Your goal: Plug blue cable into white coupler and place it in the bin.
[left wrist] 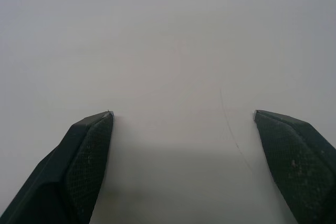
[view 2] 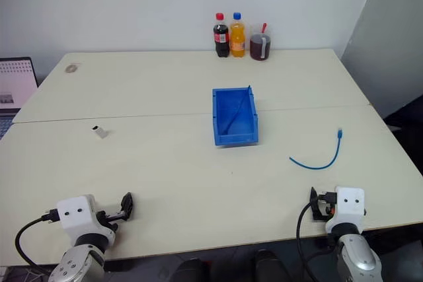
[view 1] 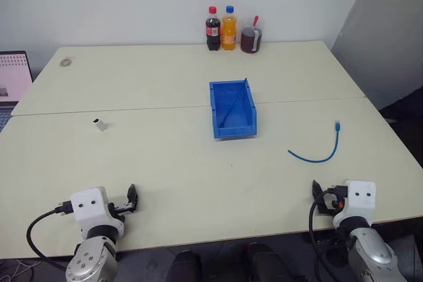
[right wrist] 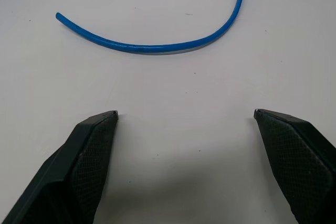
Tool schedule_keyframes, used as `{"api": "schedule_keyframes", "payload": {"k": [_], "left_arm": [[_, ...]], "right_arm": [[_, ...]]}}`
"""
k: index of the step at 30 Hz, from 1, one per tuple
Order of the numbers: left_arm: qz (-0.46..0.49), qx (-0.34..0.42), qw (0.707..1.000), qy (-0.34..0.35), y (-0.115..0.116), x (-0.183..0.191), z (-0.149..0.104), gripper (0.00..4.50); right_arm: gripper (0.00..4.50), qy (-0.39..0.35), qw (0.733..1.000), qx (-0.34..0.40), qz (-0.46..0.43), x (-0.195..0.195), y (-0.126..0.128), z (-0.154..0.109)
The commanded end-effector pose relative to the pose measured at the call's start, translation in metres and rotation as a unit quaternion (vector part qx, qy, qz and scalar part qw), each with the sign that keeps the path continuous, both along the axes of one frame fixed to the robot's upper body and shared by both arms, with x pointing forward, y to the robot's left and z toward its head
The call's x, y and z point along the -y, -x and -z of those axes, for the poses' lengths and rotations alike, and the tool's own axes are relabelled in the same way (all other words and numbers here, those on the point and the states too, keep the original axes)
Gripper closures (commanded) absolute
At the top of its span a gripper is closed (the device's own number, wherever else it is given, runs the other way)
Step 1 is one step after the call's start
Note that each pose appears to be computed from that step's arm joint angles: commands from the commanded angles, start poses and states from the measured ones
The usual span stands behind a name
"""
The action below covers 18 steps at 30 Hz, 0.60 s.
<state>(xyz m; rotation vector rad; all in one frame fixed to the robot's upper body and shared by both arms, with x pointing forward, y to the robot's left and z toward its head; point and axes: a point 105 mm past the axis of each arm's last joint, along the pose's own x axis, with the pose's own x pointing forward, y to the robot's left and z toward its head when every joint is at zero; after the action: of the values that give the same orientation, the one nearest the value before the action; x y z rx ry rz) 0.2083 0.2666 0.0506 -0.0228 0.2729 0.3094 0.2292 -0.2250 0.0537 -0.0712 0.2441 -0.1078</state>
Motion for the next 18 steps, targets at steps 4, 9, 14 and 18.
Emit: {"api": "schedule_keyframes", "payload": {"k": [4, 9, 14, 18], "left_arm": [[0.044, -0.008, 0.999, -0.027, -0.001, 0.015, 0.002, 0.0], [0.063, -0.006, 0.997, -0.042, -0.007, 0.019, 0.005, 0.0], [0.072, -0.004, 0.997, -0.04, -0.01, 0.021, 0.008, 0.0], [0.134, 0.005, 0.989, -0.061, -0.02, 0.031, 0.001, 0.0]], "right_arm": [[0.09, 0.006, 1.0, 0.013, 0.005, 0.001, -0.001, -0.006], [0.09, 0.009, 1.0, 0.018, 0.015, 0.005, -0.003, -0.007], [0.09, 0.011, 0.999, 0.025, 0.022, 0.009, -0.007, -0.011], [0.09, 0.029, 0.998, 0.037, 0.031, 0.016, -0.012, -0.022]]}}
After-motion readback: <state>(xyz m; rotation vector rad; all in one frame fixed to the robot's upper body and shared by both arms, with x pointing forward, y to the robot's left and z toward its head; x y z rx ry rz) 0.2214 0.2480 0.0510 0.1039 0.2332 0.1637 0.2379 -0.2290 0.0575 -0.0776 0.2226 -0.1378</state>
